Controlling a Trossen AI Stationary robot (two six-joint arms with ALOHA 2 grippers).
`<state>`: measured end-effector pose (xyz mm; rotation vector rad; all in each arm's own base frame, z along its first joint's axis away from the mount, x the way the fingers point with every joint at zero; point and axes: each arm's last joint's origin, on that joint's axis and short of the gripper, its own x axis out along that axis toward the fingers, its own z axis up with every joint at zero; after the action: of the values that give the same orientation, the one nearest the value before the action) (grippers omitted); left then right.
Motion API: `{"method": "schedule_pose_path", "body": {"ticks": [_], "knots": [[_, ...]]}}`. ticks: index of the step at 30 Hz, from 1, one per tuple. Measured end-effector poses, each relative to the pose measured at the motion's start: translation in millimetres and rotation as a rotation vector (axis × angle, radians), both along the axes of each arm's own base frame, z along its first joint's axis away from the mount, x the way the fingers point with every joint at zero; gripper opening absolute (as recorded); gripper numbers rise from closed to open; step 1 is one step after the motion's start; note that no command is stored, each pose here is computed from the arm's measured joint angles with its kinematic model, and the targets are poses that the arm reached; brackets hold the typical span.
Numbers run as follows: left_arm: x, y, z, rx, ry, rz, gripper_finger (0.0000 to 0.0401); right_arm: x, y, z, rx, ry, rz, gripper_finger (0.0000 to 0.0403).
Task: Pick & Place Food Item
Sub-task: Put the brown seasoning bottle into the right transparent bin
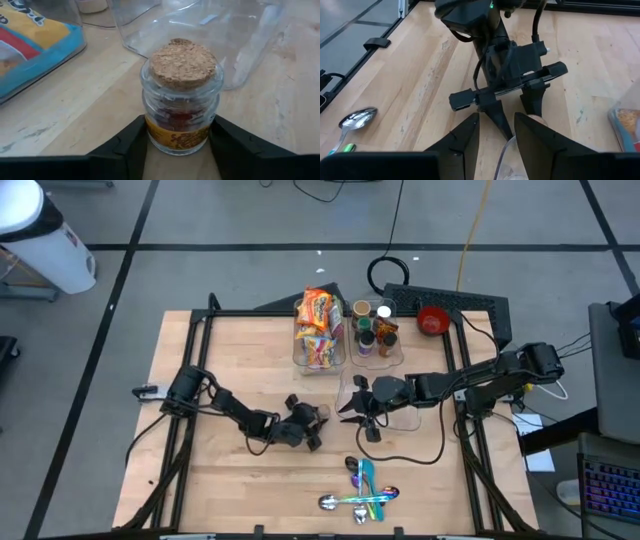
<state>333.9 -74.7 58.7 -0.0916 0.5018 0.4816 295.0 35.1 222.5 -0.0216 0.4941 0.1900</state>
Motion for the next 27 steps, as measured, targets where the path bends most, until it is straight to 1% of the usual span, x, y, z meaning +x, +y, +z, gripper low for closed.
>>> {"method": "schedule_pose_path", "body": {"ticks": [7,9,11,14,17,19,23,25,27], "knots": [[-0.2,-1.8,2.9,-0.027,-0.007,-0.014,0.0186,0.8,-0.3,1.3,-0.035,-0.023,0.013,0.0115],[-1.2,-5.7,6.4,-0.027,-0.011,-0.025,0.0186,1.3,-0.6,2.6,-0.057,-0.032,0.026,0.0123],[-3.1,-11.0,16.0,-0.031,-0.018,-0.043,0.0186,3.3,-0.3,7.1,-0.071,-0.036,0.036,0.0142],[-8.3,-17.5,31.5,-0.059,0.021,-0.077,0.0186,7.7,1.6,19.9,-0.075,-0.04,0.041,0.0188],[-8.4,-20.8,57.1,-0.08,0.027,-0.075,0.0186,12.1,2.2,33.2,-0.07,-0.031,0.038,0.0238],[-9.5,-21.0,71.7,-0.068,0.051,-0.079,0.0186,18.7,2.7,36.9,-0.066,-0.021,0.034,0.0267],[-4.1,-24.7,100.7,-0.048,0.072,-0.132,0.0186,30.7,6.4,27.0,-0.064,0.031,0.042,0.0304],[0.9,-26.9,112.9,-0.039,0.077,-0.159,0.0186,36.6,8.8,20.3,-0.07,0.043,0.051,0.0313],[3.0,-27.8,117.7,-0.015,0.109,-0.177,0.0186,39.4,9.6,11.7,-0.075,0.071,0.055,0.0317]]}}
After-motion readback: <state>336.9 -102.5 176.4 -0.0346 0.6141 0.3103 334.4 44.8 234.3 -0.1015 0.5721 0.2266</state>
